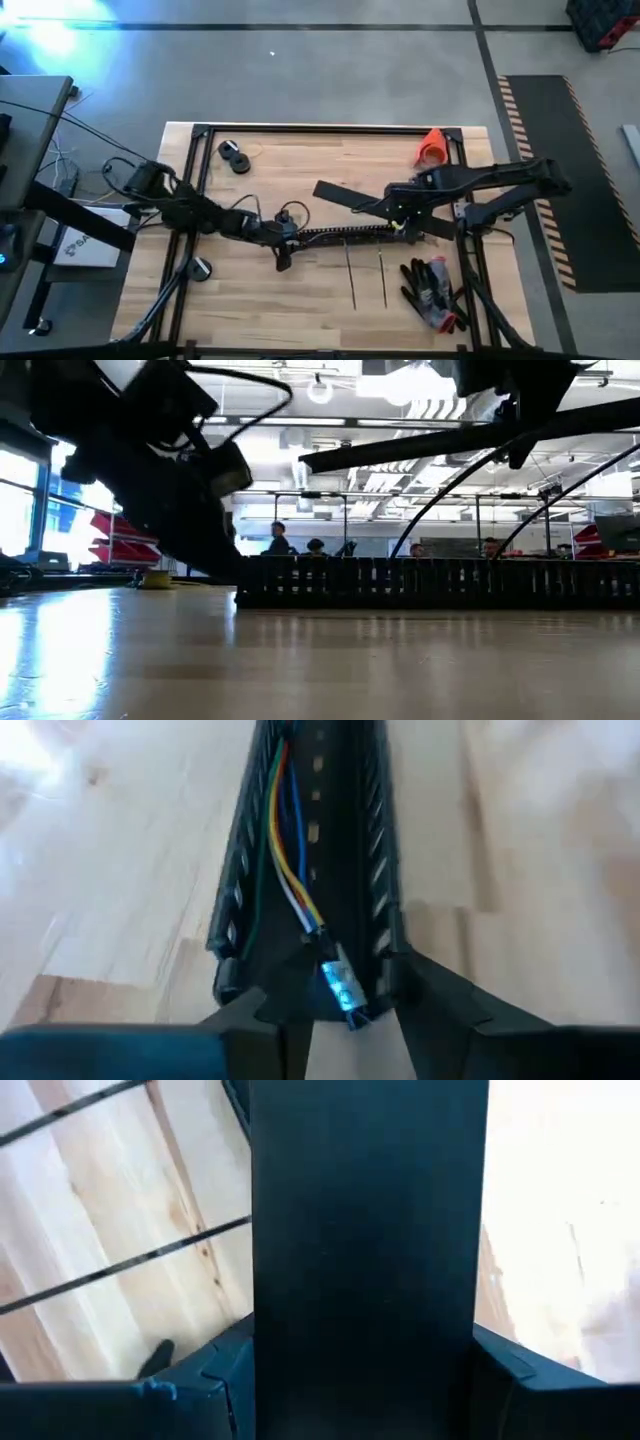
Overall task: Ziptie cables
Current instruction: Close the black cable duct
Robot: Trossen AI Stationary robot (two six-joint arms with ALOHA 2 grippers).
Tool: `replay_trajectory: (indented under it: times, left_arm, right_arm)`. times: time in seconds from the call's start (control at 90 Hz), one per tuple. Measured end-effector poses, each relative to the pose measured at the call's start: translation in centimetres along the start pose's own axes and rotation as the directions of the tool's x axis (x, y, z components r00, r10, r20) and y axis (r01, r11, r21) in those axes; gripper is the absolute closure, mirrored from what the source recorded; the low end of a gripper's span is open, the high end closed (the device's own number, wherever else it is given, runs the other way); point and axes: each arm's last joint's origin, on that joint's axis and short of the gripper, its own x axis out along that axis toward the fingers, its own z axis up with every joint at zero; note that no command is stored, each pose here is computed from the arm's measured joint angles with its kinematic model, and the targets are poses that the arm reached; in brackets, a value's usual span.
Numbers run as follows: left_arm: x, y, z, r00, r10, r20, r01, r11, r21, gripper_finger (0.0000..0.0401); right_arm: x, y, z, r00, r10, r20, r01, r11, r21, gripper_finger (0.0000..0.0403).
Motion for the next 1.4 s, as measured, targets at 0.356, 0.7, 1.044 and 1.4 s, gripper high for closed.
replay_trajectory:
  times: [0.356, 0.7, 1.044, 1.4]
  left_arm:
    - [-1.6, -0.6, 0.1, 0.995, 0.037, -0.094, -0.029, 0.996, 0.089, 0.0392]
    - [-4.8, -0.2, -0.4, 0.961, 0.063, -0.27, -0.007, 0.98, 0.2, 0.0349]
    - [-9.1, 0.1, 0.8, 0.959, 0.044, -0.279, -0.016, 0.995, 0.102, 0.0224]
    - [-14.7, -0.5, 2.3, 0.989, 0.143, -0.03, -0.143, 0.99, 0.002, 0.0232]
  right_arm:
    - [3.0, 3.5, 1.3, 0.998, 0.06, 0.002, -0.059, 0.993, -0.098, 0.0204]
    - [7.9, 5.2, 3.7, 0.996, 0.083, -0.027, -0.087, 0.975, -0.205, 0.0204]
    - [10.0, 3.9, 5.8, 0.994, 0.109, -0.003, -0.106, 0.955, -0.277, 0.0204]
    - [11.2, 2.9, 8.4, 0.992, 0.117, -0.041, -0.124, 0.932, -0.339, 0.0204]
